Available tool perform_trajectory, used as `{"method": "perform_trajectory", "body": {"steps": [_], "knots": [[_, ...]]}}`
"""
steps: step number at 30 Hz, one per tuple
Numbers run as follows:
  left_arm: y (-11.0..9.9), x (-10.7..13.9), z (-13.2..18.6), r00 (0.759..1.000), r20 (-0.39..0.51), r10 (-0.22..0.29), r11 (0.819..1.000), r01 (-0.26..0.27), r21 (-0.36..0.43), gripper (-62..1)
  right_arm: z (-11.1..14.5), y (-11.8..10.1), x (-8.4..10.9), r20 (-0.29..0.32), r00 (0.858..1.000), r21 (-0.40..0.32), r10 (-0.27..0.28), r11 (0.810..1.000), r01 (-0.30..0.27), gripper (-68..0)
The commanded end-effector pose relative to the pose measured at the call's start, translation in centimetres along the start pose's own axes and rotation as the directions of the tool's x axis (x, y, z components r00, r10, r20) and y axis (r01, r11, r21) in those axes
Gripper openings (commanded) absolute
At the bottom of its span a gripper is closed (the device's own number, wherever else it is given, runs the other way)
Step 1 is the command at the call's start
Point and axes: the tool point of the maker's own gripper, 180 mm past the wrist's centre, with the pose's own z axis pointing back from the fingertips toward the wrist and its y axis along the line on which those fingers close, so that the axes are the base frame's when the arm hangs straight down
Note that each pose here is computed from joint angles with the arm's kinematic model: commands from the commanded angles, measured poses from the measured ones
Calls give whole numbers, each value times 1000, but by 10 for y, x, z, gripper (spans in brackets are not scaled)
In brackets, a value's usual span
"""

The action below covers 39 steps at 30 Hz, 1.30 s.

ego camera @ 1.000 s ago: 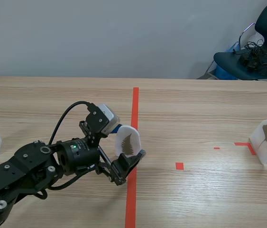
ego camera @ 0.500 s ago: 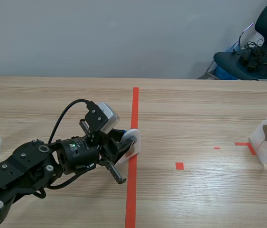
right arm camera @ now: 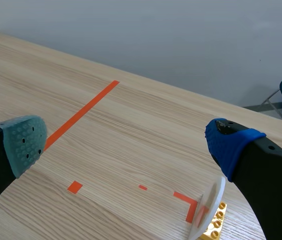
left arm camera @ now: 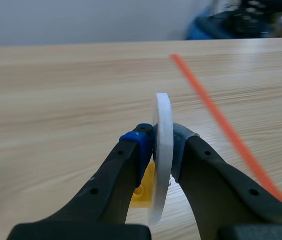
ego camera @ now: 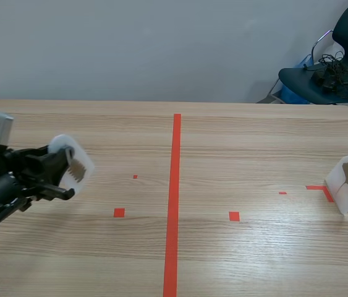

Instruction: Do the leaf sorting experiment

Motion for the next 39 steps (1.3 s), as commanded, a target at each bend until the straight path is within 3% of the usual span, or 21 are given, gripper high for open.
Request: {"method": "perform_trajectory", "body": {"steps": [1, 5, 11, 17, 22, 25, 30, 35, 39], "knots": [[11, 1, 0, 1000, 14, 6, 999, -7, 42, -554, -3, -1, 10, 38, 999, -1, -3, 1000, 3, 4], [54, -1, 8, 1000, 16, 19, 982, -22, 186, -554, -3, -1, 10, 38, 999, 0, -3, 1000, 3, 4], [89, -5, 0, 1000, 12, 23, 960, -25, 279, -554, -3, -1, 10, 38, 999, 0, -3, 1000, 3, 4], [135, -7, 3, 1000, -1, -10, 905, 9, 425, -554, -3, -1, 10, 38, 999, -1, -4, 1000, 4, 4], [160, -5, 16, 999, -22, -30, 881, 37, 472, -552, -3, -1, 10, 38, 999, 0, -4, 1000, 4, 4], [163, -4, 18, 999, -32, -40, 880, 50, 473, -540, -3, 0, 10, 38, 999, 0, -4, 1000, 4, 4], [163, -5, 18, 999, -35, -38, 881, 50, 471, -430, -3, 0, 10, 38, 999, 0, -4, 1000, 4, 4], [155, -5, 17, 999, -36, -36, 903, 48, 427, -320, -3, 0, 10, 38, 999, 0, -4, 1000, 4, 4], [147, 12, 17, 996, -18, -82, 917, 83, 391, -306, -3, 0, 10, 38, 999, 0, -4, 1000, 4, 4]]}}
